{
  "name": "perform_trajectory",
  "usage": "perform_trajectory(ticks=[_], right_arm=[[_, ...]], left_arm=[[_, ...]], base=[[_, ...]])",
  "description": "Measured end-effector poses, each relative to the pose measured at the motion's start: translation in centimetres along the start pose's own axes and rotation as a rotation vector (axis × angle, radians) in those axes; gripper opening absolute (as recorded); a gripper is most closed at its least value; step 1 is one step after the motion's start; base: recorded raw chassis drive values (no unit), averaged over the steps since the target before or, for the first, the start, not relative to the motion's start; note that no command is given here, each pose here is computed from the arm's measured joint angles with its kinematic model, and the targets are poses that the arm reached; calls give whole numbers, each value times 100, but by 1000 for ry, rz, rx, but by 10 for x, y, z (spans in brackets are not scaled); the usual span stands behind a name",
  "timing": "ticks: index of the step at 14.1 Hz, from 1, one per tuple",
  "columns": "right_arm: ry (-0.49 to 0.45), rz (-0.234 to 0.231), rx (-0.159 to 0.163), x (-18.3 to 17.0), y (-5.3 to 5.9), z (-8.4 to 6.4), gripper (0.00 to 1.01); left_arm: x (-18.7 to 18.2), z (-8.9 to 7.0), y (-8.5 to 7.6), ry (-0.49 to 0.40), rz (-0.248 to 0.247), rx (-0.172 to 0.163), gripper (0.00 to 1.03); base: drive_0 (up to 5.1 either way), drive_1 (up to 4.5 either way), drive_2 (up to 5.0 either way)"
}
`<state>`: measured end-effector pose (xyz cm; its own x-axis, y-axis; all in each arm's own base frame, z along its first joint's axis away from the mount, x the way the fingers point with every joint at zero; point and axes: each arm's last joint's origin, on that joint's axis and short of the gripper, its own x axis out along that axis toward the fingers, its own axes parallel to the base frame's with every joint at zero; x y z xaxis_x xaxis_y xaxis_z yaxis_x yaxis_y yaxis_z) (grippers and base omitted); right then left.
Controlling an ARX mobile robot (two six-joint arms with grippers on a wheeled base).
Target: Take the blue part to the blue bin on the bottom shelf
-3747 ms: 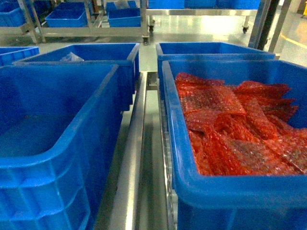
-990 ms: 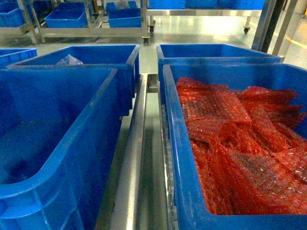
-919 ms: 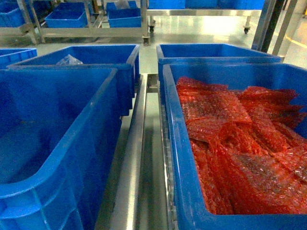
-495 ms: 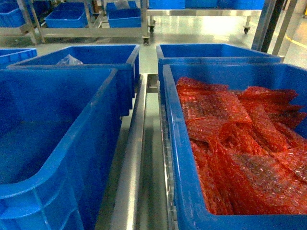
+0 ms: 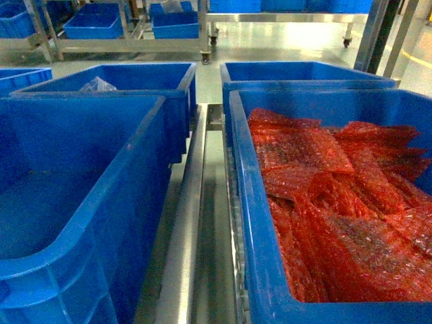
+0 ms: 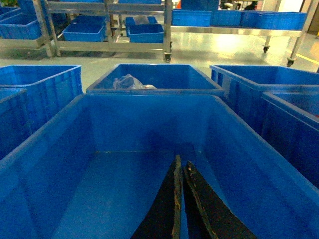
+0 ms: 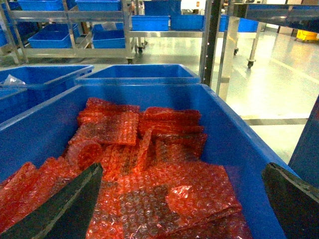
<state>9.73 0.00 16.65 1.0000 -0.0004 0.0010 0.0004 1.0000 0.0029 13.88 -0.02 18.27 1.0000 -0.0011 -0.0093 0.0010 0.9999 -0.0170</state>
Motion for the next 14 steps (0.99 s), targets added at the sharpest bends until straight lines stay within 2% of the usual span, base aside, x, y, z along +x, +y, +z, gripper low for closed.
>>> perform_trajectory(ticks=[9, 11, 14], right_arm=[[0, 0, 0, 0, 0, 0, 98], [0, 0, 0, 0, 0, 0, 98], [0, 0, 0, 0, 0, 0, 98]], left_arm=[[-9, -6, 0, -2, 0, 0, 2], [-14, -9, 0, -31, -1, 0, 2], [-30, -13, 0, -21, -1, 0, 2]], base=[[0, 0, 0], [0, 0, 0], [0, 0, 0]])
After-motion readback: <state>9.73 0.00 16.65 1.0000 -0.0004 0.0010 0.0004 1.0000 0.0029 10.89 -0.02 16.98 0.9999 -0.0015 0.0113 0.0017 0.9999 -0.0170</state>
